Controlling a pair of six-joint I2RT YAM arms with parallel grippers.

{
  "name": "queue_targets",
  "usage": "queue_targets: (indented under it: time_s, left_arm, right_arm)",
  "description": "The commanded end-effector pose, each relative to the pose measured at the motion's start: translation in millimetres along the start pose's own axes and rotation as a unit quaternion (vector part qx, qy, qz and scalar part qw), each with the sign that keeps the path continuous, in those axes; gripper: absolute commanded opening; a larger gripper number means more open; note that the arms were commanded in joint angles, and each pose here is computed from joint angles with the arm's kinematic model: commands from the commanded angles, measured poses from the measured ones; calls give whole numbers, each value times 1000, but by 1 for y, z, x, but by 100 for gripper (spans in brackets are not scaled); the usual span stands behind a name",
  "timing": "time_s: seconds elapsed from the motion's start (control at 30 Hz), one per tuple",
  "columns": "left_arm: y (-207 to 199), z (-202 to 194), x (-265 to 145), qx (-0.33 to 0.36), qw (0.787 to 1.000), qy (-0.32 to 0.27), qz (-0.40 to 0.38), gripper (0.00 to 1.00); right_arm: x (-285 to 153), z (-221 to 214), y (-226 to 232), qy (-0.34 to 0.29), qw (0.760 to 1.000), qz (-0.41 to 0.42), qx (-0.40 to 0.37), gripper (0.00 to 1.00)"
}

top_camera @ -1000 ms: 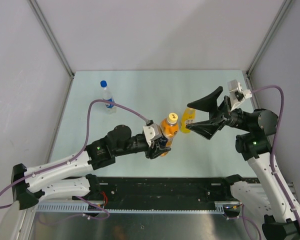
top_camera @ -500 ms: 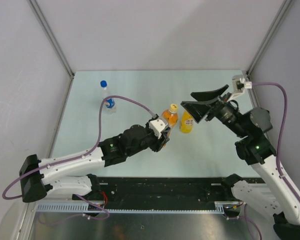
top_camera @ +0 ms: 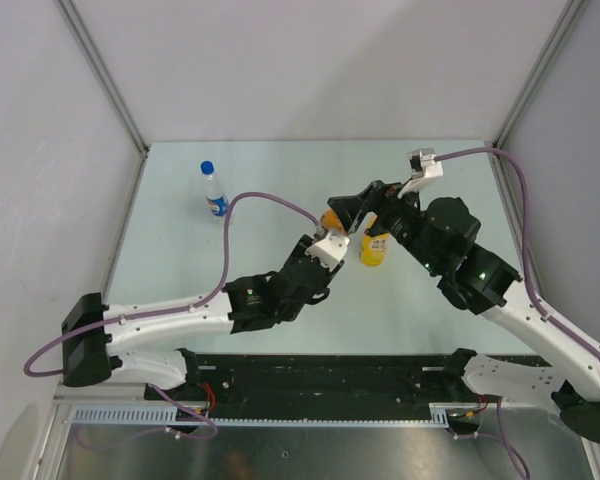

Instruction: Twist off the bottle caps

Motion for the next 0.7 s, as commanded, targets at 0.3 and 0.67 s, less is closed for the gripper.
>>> queue_targets:
  time_s: [0.3,0.67]
  left_arm:
    - [17,16,-1,-19,996,4,85,0]
    - [17,15,-2,-9,996,9,86,0]
  right_arm:
    - [9,8,7,-36,998,-49,-21,68]
    - [15,4,7,-33,998,-51,-18,23]
Point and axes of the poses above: each gripper's point midway between its finger pads, its own x axis out along the fingers, its own y axis along the line the jaws close on, z = x × y, the point moved 7 cm from there along -x, back along the fingers, and after that the axes turned 11 degrees about x, right-handed, at the moved point
